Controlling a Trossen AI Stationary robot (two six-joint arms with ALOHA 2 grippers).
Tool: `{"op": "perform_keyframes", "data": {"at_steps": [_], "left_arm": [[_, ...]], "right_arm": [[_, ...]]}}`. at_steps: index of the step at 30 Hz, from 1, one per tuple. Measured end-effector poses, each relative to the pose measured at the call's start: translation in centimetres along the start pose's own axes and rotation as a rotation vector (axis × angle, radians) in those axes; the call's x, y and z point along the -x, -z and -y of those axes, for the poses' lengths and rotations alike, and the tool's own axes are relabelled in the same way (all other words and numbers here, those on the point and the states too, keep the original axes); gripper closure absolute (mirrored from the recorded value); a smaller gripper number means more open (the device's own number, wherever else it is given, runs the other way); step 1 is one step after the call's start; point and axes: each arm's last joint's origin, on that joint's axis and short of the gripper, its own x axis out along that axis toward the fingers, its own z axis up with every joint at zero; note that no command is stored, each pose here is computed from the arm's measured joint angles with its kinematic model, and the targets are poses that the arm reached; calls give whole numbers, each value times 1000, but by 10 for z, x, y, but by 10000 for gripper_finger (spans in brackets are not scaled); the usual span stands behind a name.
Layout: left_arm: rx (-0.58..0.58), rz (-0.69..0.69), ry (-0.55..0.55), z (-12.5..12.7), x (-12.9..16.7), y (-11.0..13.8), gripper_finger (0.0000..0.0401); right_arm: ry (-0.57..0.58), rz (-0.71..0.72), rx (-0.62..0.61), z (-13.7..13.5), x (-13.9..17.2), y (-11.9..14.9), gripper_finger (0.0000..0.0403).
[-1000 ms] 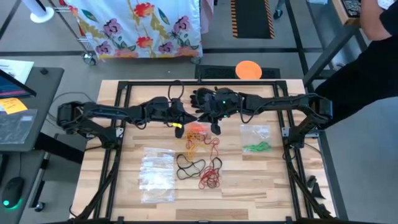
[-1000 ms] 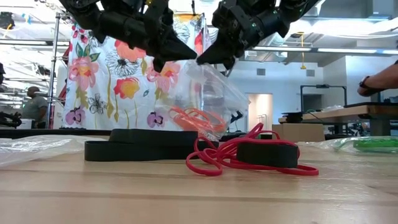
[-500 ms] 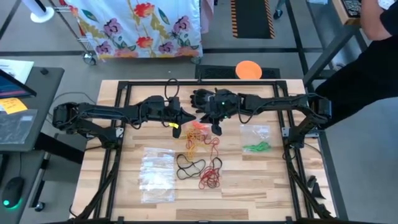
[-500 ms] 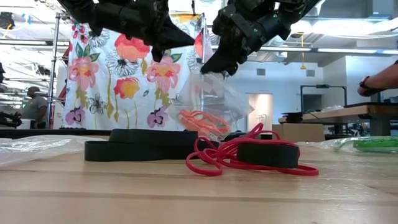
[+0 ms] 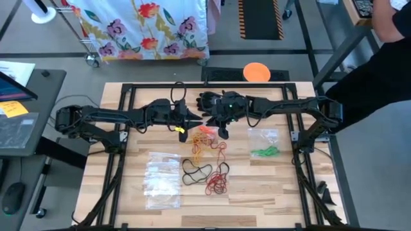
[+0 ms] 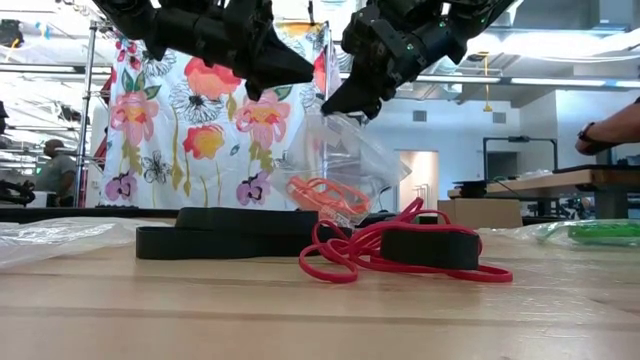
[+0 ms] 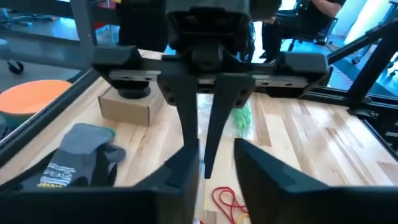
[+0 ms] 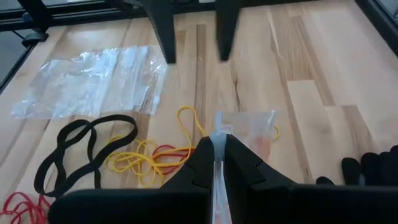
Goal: Sort rubber bands
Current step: Close the transparent zip bag containing the orange rubber bands
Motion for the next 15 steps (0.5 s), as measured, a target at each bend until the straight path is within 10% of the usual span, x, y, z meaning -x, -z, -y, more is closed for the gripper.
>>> {"op": "perform_keyframes", "data": {"at_steps": [15], "left_arm": [[-3,-32,-8,7,-12,11,265]], "right_arm": [[-4,13,4,0,0,-2,385]]}}
